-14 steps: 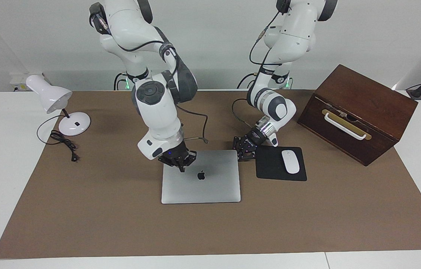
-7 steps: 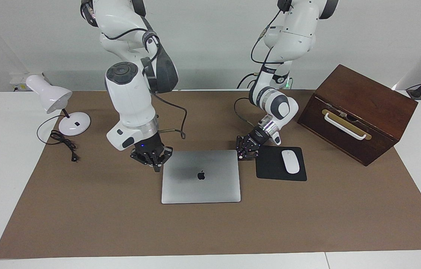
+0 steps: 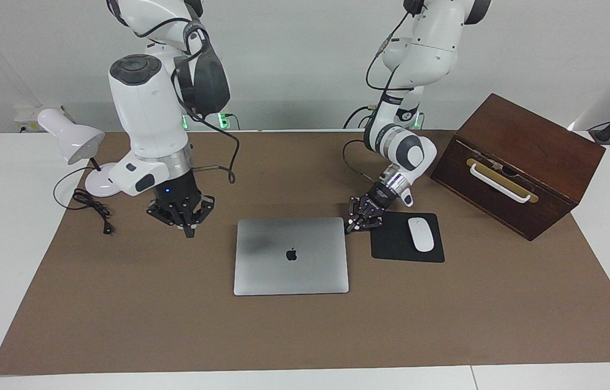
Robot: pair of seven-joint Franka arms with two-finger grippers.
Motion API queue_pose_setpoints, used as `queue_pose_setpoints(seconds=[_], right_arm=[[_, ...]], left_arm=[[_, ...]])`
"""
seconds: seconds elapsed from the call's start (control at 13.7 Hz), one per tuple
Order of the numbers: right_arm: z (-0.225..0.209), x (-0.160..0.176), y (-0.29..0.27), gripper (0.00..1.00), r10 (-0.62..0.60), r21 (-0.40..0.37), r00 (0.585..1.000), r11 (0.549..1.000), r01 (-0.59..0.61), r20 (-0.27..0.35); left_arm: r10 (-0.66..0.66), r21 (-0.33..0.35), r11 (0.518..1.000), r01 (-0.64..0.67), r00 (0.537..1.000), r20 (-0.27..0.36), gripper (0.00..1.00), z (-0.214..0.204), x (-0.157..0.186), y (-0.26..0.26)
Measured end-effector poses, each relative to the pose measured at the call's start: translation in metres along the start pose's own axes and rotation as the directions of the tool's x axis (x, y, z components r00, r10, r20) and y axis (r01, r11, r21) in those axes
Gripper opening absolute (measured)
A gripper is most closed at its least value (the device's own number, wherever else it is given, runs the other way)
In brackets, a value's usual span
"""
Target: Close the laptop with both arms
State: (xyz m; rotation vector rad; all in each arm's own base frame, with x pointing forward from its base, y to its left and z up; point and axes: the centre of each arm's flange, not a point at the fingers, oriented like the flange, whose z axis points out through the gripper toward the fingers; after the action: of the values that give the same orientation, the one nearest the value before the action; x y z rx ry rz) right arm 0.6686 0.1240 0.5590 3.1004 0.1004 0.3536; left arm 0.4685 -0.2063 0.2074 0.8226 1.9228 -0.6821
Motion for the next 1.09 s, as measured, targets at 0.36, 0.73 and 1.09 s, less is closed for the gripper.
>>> queue_pose_setpoints(seconds=[0.36, 0.73, 1.09], right_arm=[[-0.034, -0.011, 0.019, 0.01, -0.005, -0.008, 1.0, 1.0, 0.005, 0.01], [-0.062, -0.023, 0.049, 0.01, -0.021, -0.02, 0.999, 1.0, 0.022, 0.042], [-0.097, -0.04, 0.06, 0.01, -0.023, -0.023, 0.998, 0.999, 0.024, 0.055]], left_arm=[[-0.039, -0.052, 0.998, 0.038, 0.999, -0.02, 0.01, -0.005, -0.028, 0.005], [-0.016, -0.075, 0.997, 0.015, 1.0, -0.016, 0.01, -0.007, -0.064, -0.005], [0.131, -0.054, 0.99, -0.131, 0.991, -0.007, 0.01, -0.007, -0.104, 0.011]])
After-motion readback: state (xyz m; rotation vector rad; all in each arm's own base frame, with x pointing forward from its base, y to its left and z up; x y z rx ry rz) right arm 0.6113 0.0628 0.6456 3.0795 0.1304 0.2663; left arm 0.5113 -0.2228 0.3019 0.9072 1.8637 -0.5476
